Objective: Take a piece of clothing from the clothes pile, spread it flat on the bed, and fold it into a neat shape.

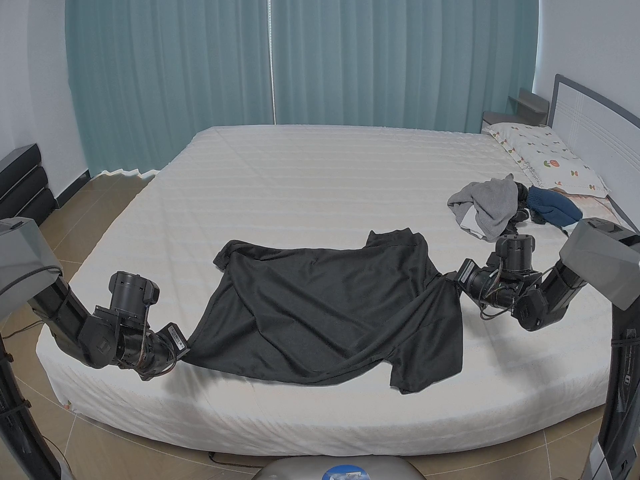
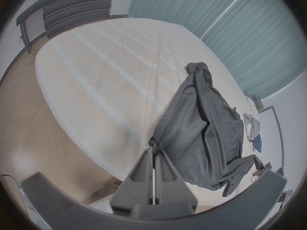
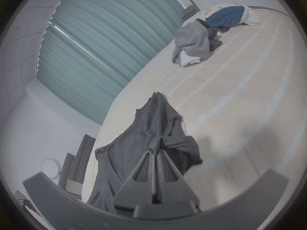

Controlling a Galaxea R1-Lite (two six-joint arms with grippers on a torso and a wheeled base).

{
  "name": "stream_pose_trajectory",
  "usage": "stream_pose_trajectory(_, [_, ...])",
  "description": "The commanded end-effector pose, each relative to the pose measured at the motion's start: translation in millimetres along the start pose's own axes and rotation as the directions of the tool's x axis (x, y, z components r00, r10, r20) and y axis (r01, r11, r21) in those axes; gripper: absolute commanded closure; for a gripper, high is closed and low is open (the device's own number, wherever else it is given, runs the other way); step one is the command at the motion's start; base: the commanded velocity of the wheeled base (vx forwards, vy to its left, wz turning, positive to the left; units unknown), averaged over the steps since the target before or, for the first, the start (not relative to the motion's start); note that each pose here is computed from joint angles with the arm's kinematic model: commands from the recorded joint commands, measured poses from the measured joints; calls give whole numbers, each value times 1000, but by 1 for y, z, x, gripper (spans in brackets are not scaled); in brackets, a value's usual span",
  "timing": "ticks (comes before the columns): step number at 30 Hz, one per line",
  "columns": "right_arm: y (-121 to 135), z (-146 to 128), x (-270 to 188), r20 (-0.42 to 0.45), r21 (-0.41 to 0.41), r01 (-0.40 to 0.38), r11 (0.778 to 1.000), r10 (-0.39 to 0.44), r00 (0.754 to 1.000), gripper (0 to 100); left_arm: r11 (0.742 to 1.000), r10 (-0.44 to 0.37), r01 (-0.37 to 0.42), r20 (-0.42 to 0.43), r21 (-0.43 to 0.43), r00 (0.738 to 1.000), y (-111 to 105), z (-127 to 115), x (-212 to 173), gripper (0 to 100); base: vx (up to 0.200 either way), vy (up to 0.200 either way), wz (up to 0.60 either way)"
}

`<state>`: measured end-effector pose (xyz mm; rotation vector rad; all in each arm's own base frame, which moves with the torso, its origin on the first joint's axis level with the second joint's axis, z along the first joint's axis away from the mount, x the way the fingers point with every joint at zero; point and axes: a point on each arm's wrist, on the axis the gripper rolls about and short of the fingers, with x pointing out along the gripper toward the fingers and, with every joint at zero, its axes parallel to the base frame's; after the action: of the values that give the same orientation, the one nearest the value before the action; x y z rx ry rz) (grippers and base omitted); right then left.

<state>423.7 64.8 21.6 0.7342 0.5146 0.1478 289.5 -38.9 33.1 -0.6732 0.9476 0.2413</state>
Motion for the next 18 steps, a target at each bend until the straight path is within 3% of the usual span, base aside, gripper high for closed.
stream_pose_trajectory(1, [-8,-12,35,6,-7,17,1000,-17,1000,100,1000,10,-10,-9,-2,1000,1,0,5,100,0,0,0])
stream_pose_trajectory(7, [-7,-13,55,52,-13,14,1000,-13,999,100,1000,24,-24,-21,-1,999,3,-2,11,100,0,0,0])
stream_pose_trajectory(8, [-7,-15,56,48,-14,14,1000,-14,999,0,1000,25,-25,-22,-1,999,3,-2,12,100,0,0,0])
stream_pose_trajectory(12, [-9,-21,51,20,-17,21,1000,-21,1000,0,1000,24,-24,-23,-1,999,3,-2,12,100,0,0,0])
stream_pose_trajectory(18, [-7,-1,23,16,-3,20,1000,-20,1000,0,1000,22,-22,-19,-1,1000,3,-2,10,100,0,0,0])
